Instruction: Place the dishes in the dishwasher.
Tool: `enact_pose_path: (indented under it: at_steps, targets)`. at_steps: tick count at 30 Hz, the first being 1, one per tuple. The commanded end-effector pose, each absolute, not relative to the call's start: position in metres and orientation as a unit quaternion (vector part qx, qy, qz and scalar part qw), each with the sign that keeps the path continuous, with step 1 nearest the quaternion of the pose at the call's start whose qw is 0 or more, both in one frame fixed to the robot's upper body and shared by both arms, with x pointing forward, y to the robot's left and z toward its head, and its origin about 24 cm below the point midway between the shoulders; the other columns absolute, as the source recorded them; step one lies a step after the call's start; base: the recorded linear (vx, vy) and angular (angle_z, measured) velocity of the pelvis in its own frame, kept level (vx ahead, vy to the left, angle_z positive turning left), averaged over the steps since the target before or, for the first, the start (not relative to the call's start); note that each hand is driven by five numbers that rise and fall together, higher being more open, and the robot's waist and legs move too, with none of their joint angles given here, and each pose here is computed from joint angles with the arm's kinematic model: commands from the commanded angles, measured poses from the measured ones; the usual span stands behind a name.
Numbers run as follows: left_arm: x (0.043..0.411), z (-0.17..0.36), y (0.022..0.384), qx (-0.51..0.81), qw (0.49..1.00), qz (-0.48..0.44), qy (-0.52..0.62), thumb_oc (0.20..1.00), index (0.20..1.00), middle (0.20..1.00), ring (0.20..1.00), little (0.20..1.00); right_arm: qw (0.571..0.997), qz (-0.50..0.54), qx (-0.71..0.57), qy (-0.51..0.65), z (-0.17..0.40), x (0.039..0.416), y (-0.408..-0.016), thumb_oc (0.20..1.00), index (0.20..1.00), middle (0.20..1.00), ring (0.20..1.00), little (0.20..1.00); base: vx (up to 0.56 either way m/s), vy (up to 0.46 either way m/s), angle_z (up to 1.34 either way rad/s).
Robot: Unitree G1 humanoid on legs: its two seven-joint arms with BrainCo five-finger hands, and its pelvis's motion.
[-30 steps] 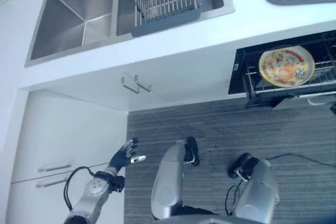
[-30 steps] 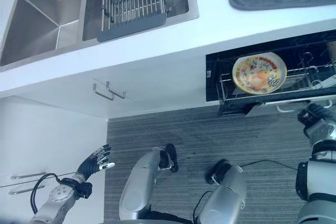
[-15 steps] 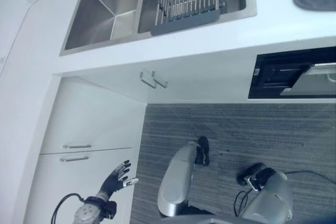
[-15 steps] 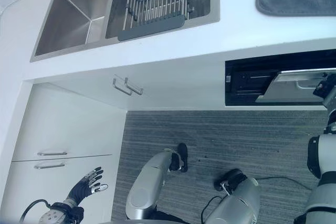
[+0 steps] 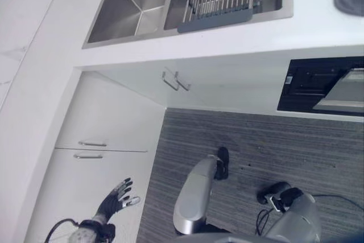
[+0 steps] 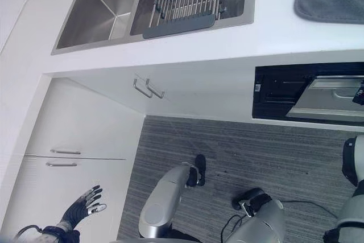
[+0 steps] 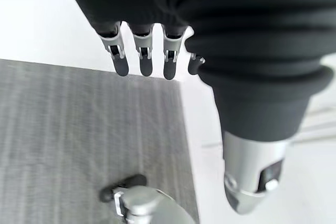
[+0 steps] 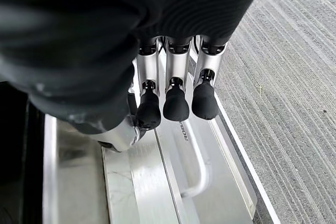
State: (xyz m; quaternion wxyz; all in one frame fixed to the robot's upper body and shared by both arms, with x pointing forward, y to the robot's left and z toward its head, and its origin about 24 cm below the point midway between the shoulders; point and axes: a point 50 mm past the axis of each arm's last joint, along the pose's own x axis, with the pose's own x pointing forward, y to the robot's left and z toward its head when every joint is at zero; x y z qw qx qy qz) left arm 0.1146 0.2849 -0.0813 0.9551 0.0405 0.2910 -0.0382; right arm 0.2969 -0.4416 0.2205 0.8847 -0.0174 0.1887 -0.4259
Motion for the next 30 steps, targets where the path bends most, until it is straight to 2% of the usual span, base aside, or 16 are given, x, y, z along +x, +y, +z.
enact_pose_path:
  at_steps: [1, 4, 5, 9, 13, 14, 15, 16, 17, 18, 21, 24, 25, 27, 30]
  targets:
    - [0.123, -0.064, 0.299, 0.056, 0.965, -0.047, 0.253, 1.000, 1.000, 1.000, 1.000, 1.000, 0.937, -0.334, -0.083, -0.066, 0.310, 0.329, -0.404, 0.200, 0.200, 0.200, 0.200, 0.200, -0.06, 0.013, -0.19]
    - [0.138, -0.045, 0.289, 0.043, 0.976, -0.060, 0.206, 1.000, 1.000, 1.000, 1.000, 1.000, 0.944, -0.313, -0.071, -0.072, 0.264, 0.325, -0.402, 0.200, 0.200, 0.200, 0.200, 0.200, -0.07, 0.014, -0.15]
    - [0.144, -0.038, 0.286, 0.033, 0.980, -0.053, 0.191, 1.000, 1.000, 1.000, 1.000, 1.000, 0.949, -0.302, -0.061, -0.072, 0.232, 0.320, -0.399, 0.200, 0.200, 0.200, 0.200, 0.200, -0.04, 0.028, -0.17]
    - [0.150, -0.036, 0.285, 0.018, 0.984, -0.034, 0.177, 1.000, 1.000, 1.000, 1.000, 1.000, 0.963, -0.257, -0.074, -0.017, 0.156, 0.300, -0.382, 0.200, 0.200, 0.200, 0.200, 0.200, -0.07, 0.045, -0.27]
    - [0.167, -0.037, 0.280, -0.003, 0.986, -0.011, 0.168, 1.000, 1.000, 1.000, 1.000, 1.000, 0.977, -0.209, -0.002, 0.046, 0.073, 0.275, -0.353, 0.200, 0.200, 0.200, 0.200, 0.200, -0.15, -0.056, -0.30]
    - [0.169, -0.041, 0.279, -0.017, 0.985, -0.004, 0.174, 1.000, 1.000, 1.000, 1.000, 1.000, 0.980, -0.188, 0.004, 0.067, 0.058, 0.269, -0.346, 0.294, 0.294, 0.294, 0.294, 0.294, -0.16, -0.132, -0.19]
    - [0.169, -0.043, 0.277, -0.020, 0.984, -0.002, 0.177, 1.000, 1.000, 1.000, 1.000, 1.000, 0.981, -0.178, 0.009, 0.077, 0.053, 0.267, -0.344, 0.432, 0.432, 0.432, 0.432, 0.432, -0.16, -0.143, -0.25]
    - [0.168, -0.051, 0.273, -0.037, 0.979, 0.006, 0.198, 1.000, 1.000, 1.000, 1.000, 1.000, 0.983, -0.155, -0.003, 0.101, 0.040, 0.262, -0.340, 0.595, 0.595, 0.595, 0.595, 0.595, -0.11, -0.117, -0.33]
    - [0.168, -0.055, 0.273, -0.046, 0.977, 0.010, 0.207, 1.000, 1.000, 1.000, 1.000, 1.000, 0.982, -0.153, -0.006, 0.109, 0.036, 0.261, -0.339, 0.821, 0.821, 0.821, 0.821, 0.821, -0.18, -0.169, -0.27]
    - [0.158, -0.072, 0.266, -0.088, 0.966, 0.021, 0.241, 1.000, 1.000, 1.000, 1.000, 1.000, 0.979, -0.136, 0.006, 0.151, 0.019, 0.256, -0.335, 1.000, 1.000, 1.000, 1.000, 1.000, -0.21, -0.142, -0.28]
    - [0.157, -0.093, 0.253, -0.118, 0.953, -0.001, 0.278, 1.000, 1.000, 1.000, 1.000, 1.000, 0.967, -0.130, -0.017, 0.217, -0.015, 0.239, -0.330, 1.000, 1.000, 1.000, 1.000, 1.000, -0.32, -0.097, 0.28]
    - [0.168, -0.104, 0.230, -0.145, 0.937, -0.045, 0.314, 1.000, 1.000, 1.000, 1.000, 1.000, 0.938, -0.119, 0.022, 0.324, -0.068, 0.208, -0.309, 1.000, 1.000, 1.000, 1.000, 1.000, -0.18, 0.064, 1.33]
    - [0.168, -0.105, 0.229, -0.144, 0.936, -0.046, 0.317, 1.000, 1.000, 1.000, 1.000, 1.000, 0.936, -0.115, 0.026, 0.331, -0.071, 0.206, -0.307, 1.000, 1.000, 1.000, 1.000, 1.000, -0.03, 0.333, 0.74]
    - [0.158, -0.123, 0.219, -0.156, 0.918, -0.034, 0.363, 1.000, 1.000, 1.000, 1.000, 1.000, 0.912, -0.083, 0.043, 0.400, -0.107, 0.178, -0.281, 1.000, 1.000, 1.000, 1.000, 1.000, 0.05, 0.406, 0.09]
    - [0.148, -0.136, 0.218, -0.145, 0.900, -0.013, 0.412, 1.000, 1.000, 1.000, 1.000, 1.000, 0.880, -0.082, 0.085, 0.459, -0.133, 0.142, -0.265, 1.000, 1.000, 1.000, 1.000, 1.000, 0.09, 0.206, -0.38]
